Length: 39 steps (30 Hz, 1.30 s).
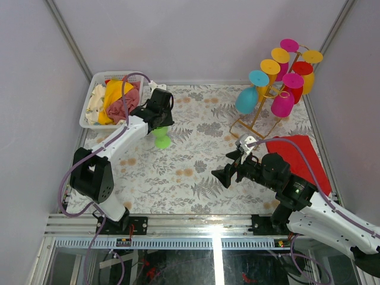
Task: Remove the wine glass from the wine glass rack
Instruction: Place the wine glass at the center of the board.
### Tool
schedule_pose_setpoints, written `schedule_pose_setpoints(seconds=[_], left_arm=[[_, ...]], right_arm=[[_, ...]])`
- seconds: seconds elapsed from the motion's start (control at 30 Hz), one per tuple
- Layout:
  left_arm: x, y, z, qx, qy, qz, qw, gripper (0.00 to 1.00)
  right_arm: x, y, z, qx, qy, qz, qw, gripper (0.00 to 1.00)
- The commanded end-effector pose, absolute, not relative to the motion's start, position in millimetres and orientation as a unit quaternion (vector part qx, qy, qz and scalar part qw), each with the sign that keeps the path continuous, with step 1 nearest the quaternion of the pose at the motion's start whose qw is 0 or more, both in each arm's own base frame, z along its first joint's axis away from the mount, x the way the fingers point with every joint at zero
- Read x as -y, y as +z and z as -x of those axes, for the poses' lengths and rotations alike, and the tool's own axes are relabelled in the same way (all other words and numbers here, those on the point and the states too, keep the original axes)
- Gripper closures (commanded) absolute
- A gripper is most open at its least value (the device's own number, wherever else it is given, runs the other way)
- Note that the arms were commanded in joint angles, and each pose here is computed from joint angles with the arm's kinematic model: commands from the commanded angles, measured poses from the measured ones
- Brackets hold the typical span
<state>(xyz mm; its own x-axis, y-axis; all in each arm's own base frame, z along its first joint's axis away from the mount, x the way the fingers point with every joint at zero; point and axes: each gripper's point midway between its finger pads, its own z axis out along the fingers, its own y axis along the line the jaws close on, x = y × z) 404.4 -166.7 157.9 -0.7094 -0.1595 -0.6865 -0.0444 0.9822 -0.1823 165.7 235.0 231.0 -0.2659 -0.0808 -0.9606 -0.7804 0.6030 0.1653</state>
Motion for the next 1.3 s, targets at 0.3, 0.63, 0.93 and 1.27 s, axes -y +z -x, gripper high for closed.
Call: schedule_pose_setpoints(seconds=[0.3, 0.63, 0.93, 1.27], left_arm=[[173, 193, -417, -0.901, -0.104, 0.054, 0.417, 0.79], [174, 210, -414, -0.895, -0.119, 0.06, 0.427, 0.79], [166, 240, -397, -0.886, -0.135, 0.069, 0.438, 0.68], [141, 302, -344, -0.845, -0.189, 0.092, 0.492, 0.19]], right_arm=[[-232, 262, -171, -0.705, 0.338, 0.275, 0.56, 0.01], [-231, 265, -173, -0.705, 0.336, 0.271, 0.563, 0.01], [-234, 290, -171, -0.709, 0.35, 0.258, 0.555, 0.01], [-248, 370, -162, -0.664, 0.387, 0.293, 0.569, 0.01]])
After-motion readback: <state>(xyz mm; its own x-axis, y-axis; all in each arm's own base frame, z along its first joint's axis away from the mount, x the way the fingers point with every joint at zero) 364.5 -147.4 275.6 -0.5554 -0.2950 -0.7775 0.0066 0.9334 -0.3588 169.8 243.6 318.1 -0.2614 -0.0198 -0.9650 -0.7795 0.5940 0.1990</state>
